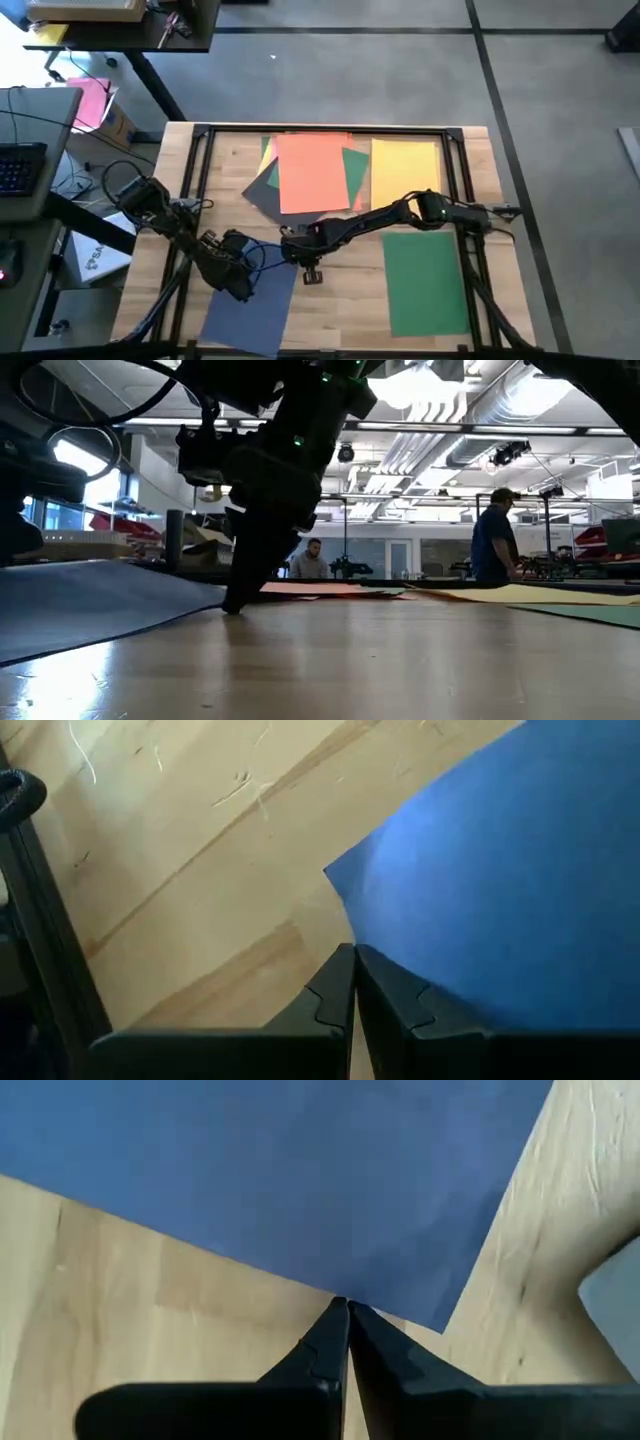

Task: Organize paper
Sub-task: Adjust the bottom left violet paper

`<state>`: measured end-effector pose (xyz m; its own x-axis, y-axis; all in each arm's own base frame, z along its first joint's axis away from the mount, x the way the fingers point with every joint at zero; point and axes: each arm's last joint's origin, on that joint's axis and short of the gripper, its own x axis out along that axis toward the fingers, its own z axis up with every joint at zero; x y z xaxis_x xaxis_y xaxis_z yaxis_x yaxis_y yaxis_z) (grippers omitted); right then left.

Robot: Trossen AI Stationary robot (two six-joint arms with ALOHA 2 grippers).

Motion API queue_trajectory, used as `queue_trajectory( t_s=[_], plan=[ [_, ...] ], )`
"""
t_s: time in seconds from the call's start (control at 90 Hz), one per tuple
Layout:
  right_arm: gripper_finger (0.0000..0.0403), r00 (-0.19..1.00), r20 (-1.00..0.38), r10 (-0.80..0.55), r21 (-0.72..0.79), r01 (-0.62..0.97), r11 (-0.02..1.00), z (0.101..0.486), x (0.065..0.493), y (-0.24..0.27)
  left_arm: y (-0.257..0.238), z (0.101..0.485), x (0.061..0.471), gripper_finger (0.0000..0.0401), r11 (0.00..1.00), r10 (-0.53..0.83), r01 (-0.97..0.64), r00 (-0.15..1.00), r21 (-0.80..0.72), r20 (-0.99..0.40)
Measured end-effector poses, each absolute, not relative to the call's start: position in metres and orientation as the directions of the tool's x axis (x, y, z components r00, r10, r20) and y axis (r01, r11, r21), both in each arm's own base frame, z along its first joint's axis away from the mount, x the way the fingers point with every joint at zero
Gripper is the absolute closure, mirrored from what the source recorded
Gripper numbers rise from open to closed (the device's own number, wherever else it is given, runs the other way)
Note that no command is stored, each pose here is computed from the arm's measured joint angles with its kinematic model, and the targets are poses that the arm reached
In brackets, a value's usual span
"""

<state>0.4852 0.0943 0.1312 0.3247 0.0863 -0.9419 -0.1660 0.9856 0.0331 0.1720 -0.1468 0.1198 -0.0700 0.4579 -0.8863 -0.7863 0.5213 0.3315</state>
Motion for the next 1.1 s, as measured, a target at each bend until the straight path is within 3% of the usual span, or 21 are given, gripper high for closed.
queue_trajectory(
  t_s=[0.356, 0.533, 0.678, 0.833, 0.967, 1.1],
  plan=[
    [0.0403, 0.304, -0.949, 0.085, 0.031, -0.181, 0.983, 0.139, 0.481, 0.094, -0.154, 0.138, 0.176, 0.0401, 0.501, 0.456, -0.773, -0.147, 0.389, -0.878],
    [0.0403, 0.324, -0.946, 0.030, -0.025, -0.163, 0.986, 0.158, 0.475, 0.091, -0.160, 0.151, 0.183, 0.0401, 0.528, 0.453, -0.760, -0.127, 0.380, -0.883],
    [0.0403, 0.234, -0.971, -0.057, -0.090, -0.134, 0.987, 0.162, 0.463, 0.090, -0.177, 0.159, 0.195, 0.0401, 0.621, 0.388, -0.741, 0.007, 0.255, -0.922],
    [0.0403, 0.137, -0.986, -0.093, -0.116, -0.168, 0.979, 0.160, 0.443, 0.103, -0.206, 0.152, 0.211, 0.0401, 0.740, 0.163, -0.670, 0.264, -0.059, -0.951],
    [0.0403, 0.093, -0.990, -0.108, -0.123, -0.162, 0.979, 0.165, 0.414, 0.116, -0.221, 0.145, 0.215, 0.0401, 0.741, 0.016, -0.617, 0.410, -0.264, -0.912],
    [0.0403, 0.133, -0.982, -0.133, -0.145, -0.087, 0.986, 0.183, 0.382, 0.117, -0.221, 0.140, 0.209, 0.0401, 0.732, 0.034, -0.628, 0.423, -0.265, -0.906]
  ],
)
